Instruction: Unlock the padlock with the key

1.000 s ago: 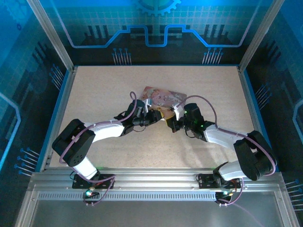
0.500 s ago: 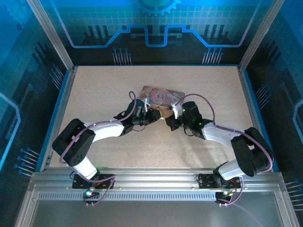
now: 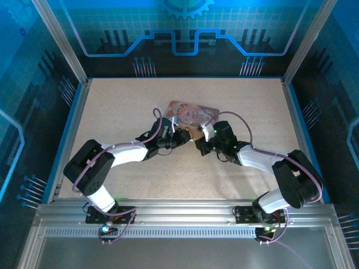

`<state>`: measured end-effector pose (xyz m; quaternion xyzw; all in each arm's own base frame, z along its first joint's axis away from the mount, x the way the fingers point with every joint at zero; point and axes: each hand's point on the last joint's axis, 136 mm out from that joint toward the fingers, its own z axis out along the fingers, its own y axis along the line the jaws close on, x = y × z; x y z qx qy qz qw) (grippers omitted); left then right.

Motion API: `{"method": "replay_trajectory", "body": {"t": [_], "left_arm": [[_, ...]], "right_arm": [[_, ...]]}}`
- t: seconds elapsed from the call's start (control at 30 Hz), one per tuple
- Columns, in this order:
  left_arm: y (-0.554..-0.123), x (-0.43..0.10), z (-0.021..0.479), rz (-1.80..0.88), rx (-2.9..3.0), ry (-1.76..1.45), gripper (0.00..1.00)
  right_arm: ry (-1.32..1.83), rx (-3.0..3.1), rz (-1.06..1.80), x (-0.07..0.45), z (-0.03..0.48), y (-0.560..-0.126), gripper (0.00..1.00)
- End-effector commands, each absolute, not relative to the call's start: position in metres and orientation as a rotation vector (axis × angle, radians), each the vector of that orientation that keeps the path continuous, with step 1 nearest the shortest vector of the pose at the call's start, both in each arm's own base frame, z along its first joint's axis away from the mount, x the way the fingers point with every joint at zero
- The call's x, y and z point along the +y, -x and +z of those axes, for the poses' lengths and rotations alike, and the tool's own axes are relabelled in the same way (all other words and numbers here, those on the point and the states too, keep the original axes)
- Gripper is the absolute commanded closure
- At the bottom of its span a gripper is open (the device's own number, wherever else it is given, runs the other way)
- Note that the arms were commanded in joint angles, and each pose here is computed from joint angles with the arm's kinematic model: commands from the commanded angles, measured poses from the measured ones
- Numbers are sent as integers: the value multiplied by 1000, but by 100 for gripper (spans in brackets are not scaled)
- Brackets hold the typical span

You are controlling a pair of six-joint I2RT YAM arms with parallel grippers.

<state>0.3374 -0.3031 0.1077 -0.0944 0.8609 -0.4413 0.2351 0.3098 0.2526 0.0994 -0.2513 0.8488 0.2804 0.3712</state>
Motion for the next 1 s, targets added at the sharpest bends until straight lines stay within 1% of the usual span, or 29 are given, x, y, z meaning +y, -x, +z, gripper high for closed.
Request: {"method": "replay_trajectory", "body": {"t": [0.0, 0.07, 0.17, 0.33, 0.47, 0.67, 0.83, 0.97], "left_arm": [[-298, -326, 86, -1284, 2525, 132, 94], [-297, -325, 85, -1285, 2529, 136, 94], [-297, -326, 87, -1290, 2526, 129, 94], [-297, -327, 88, -1299, 2522, 126, 94], [-295, -328, 90, -1312, 2523, 122, 94], [-291, -327, 88, -1307, 2546, 113, 94], [-294, -324, 79, -1267, 2556, 134, 94], [-297, -329, 83, -1309, 2538, 143, 94]], "right_arm": [[696, 1657, 948, 304, 230, -325, 100], [676, 1641, 978, 303, 233, -326, 100], [735, 1688, 872, 306, 223, -329, 100], [691, 1637, 970, 304, 237, -331, 100], [687, 1635, 970, 304, 236, -332, 100], [705, 1608, 938, 302, 250, -335, 100], [713, 1597, 970, 301, 259, -325, 100], [697, 1624, 999, 300, 247, -315, 100]]}}
